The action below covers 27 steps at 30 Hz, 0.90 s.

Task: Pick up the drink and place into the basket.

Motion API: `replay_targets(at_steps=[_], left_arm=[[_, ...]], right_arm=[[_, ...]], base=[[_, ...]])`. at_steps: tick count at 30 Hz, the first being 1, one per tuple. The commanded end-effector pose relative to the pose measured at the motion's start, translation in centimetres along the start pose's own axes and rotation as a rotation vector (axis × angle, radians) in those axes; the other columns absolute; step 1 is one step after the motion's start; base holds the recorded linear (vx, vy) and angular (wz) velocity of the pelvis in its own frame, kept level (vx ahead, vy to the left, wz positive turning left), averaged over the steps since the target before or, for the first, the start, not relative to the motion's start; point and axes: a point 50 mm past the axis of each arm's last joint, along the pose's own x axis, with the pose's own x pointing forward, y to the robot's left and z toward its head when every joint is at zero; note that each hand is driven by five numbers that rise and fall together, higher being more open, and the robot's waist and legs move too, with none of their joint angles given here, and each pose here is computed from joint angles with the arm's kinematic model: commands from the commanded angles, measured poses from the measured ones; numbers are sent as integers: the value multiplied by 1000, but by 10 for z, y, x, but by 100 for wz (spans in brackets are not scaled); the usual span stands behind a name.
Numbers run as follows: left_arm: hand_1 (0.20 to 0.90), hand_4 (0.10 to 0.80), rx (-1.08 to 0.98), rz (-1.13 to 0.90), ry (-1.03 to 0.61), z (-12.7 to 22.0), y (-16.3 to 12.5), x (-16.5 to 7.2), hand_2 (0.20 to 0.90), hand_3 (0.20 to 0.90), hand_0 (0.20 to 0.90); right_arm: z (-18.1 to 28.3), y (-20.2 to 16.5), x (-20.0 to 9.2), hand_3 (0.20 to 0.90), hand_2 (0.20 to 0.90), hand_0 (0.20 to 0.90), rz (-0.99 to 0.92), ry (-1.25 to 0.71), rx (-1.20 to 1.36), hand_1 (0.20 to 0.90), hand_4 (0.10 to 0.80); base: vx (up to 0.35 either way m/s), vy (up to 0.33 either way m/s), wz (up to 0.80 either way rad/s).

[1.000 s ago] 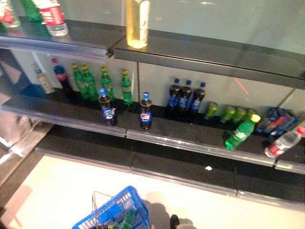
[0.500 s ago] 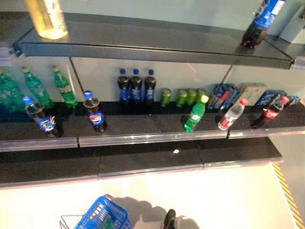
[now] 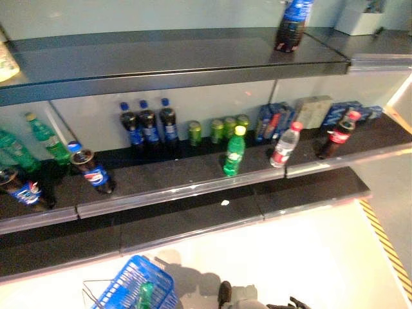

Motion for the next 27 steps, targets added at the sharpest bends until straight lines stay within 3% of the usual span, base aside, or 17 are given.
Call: replay_targets(at_steps=[1,5,23,27], left_arm=[[300,100,-116,203,99,-27,47,0,300,200,300],[300,100,-181,256,128,-33,56,-1,300,200,300],[300,100,-273,237,19,-18,62,2,300,200,300],[300,100,-239,181,-32,-1,46,4,300,200,300]], right_arm=[[14,-3,2,900,900,900,6,-29,-67,900,800],[22,6,3,900,900,900,25,-31,-98,900,800],[21,51,0,900,900,900,125,-53,-97,900,800],[27,48,1,900,900,900,107,-95,-45,900,800]], base=[[148,-194,-124],[177,-147,-94],[300,-219,-3],[230,-559,38]])
